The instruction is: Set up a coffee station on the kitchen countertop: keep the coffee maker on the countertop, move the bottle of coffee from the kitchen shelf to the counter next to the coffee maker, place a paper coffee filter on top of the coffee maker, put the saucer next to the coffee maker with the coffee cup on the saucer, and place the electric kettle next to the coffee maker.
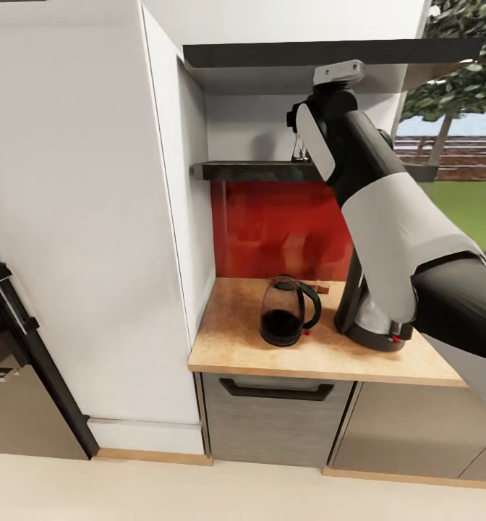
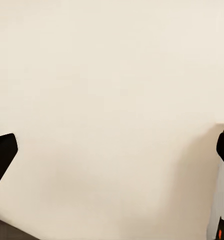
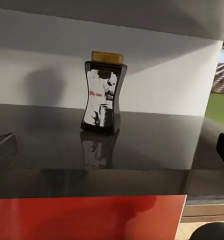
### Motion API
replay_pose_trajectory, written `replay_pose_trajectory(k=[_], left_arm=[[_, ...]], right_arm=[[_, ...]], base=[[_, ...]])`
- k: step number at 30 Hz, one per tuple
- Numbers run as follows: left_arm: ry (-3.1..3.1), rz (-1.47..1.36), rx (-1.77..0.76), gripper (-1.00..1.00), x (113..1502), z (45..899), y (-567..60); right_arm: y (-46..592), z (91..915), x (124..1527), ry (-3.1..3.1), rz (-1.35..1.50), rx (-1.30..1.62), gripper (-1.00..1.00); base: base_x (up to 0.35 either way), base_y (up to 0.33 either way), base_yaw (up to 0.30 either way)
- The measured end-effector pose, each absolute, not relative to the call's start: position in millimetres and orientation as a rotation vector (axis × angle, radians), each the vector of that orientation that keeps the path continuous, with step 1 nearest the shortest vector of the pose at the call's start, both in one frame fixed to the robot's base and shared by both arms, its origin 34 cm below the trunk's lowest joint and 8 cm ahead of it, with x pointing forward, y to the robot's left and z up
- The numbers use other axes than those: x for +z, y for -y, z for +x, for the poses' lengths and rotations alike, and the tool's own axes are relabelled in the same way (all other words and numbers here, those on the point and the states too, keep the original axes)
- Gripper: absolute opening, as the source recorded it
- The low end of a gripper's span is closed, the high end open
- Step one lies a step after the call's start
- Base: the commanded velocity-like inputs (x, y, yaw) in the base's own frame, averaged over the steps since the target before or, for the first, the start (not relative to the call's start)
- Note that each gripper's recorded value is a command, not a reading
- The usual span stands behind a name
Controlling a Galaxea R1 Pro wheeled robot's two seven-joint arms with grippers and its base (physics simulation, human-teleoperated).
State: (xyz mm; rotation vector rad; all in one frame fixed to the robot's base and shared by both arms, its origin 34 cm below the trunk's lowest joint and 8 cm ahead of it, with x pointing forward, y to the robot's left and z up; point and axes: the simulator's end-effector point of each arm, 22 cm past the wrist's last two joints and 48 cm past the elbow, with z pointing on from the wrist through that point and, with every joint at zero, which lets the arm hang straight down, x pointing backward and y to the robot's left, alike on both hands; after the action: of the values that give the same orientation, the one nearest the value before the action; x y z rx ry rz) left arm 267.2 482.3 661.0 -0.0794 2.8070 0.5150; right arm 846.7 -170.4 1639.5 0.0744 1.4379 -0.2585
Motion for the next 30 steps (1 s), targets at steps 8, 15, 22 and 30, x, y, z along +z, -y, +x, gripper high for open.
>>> replay_pose_trajectory(k=[8, 15, 22, 30], left_arm=[[-2.826, -0.075, 0.538, 1.0, 659.8, 250.9, -485.0], [-2.872, -0.062, 0.554, 1.0, 657.1, 216.5, -488.5], [-2.914, -0.046, 0.564, 1.0, 655.2, 185.2, -489.2], [-2.951, -0.011, 0.578, 1.0, 654.2, 157.4, -487.9]], right_arm=[[176.7, 846.1, 1640.8, -1.444, 0.106, -0.218, 1.0], [185.8, 848.4, 1637.4, -1.462, 0.146, -0.175, 1.0], [187.0, 849.3, 1634.6, -1.467, 0.148, -0.177, 1.0], [186.8, 850.9, 1631.0, -1.472, 0.147, -0.179, 1.0]], base=[[0.249, 0.0, 0.0], [0.266, 0.0, 0.0], [0.284, 0.0, 0.0], [0.259, 0.0, 0.0]])
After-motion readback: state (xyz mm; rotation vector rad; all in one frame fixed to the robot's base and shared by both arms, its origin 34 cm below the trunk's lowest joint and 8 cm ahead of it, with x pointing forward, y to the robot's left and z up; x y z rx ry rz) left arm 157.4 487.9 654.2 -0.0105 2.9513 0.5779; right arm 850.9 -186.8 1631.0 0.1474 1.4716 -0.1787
